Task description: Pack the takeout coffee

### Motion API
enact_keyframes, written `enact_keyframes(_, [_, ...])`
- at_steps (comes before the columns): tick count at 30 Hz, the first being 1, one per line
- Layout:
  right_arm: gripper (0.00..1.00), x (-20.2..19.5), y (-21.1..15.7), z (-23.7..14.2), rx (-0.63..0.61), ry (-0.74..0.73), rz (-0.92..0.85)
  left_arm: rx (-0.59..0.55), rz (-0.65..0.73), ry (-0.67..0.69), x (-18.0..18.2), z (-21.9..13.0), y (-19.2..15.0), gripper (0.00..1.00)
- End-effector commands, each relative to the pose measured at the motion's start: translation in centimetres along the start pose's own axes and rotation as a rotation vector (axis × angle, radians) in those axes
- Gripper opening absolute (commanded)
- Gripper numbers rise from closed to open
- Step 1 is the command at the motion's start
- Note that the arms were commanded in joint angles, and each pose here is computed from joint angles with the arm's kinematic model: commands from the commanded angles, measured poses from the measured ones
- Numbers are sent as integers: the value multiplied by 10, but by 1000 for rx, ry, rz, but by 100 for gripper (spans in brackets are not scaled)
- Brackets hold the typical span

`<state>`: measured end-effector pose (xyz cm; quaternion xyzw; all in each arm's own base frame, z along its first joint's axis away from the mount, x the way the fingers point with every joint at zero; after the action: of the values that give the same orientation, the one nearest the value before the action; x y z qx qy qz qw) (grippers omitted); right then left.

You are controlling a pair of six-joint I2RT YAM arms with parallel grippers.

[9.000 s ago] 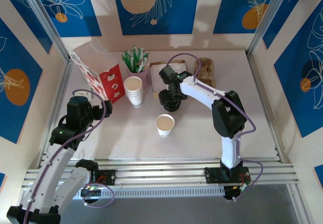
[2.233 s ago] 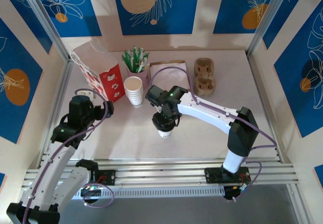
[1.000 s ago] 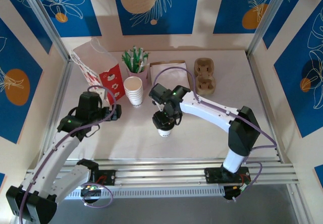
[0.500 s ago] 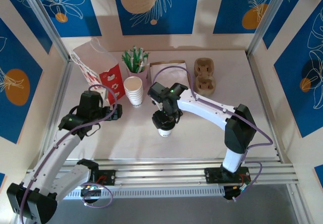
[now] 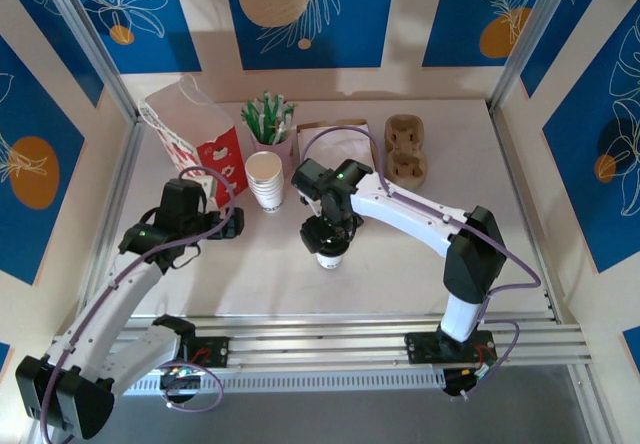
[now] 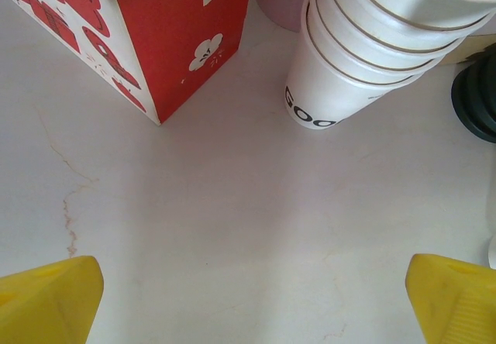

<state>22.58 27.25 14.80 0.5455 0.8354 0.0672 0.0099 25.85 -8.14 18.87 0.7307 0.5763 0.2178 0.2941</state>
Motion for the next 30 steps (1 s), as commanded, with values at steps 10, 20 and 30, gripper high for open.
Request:
enact_keyframes(10, [85, 4, -7, -5, 9, 60, -14, -6, 34, -36, -9, -7, 8, 100])
enact_keyframes(20, [92, 4, -7, -10, -5, 74, -14, -2, 34, -46, -11, -6, 8, 100])
enact_keyframes(30, [99, 3, -10, -8, -2, 70, -15, 3, 37, -55, -13, -6, 8, 100])
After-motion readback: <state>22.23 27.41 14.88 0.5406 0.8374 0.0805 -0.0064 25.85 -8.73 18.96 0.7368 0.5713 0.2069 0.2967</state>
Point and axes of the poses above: each hand's point on the last joint's axis, 136 mm out from that joint toward the fingers, its own z axis out along the fingers, its own x axis along the line the jaws close on, y = z × x, the point moved 1 cm from there along -z, back along the fingers, and after that the axes turned 10 degrees about z, right-handed, at the moved point
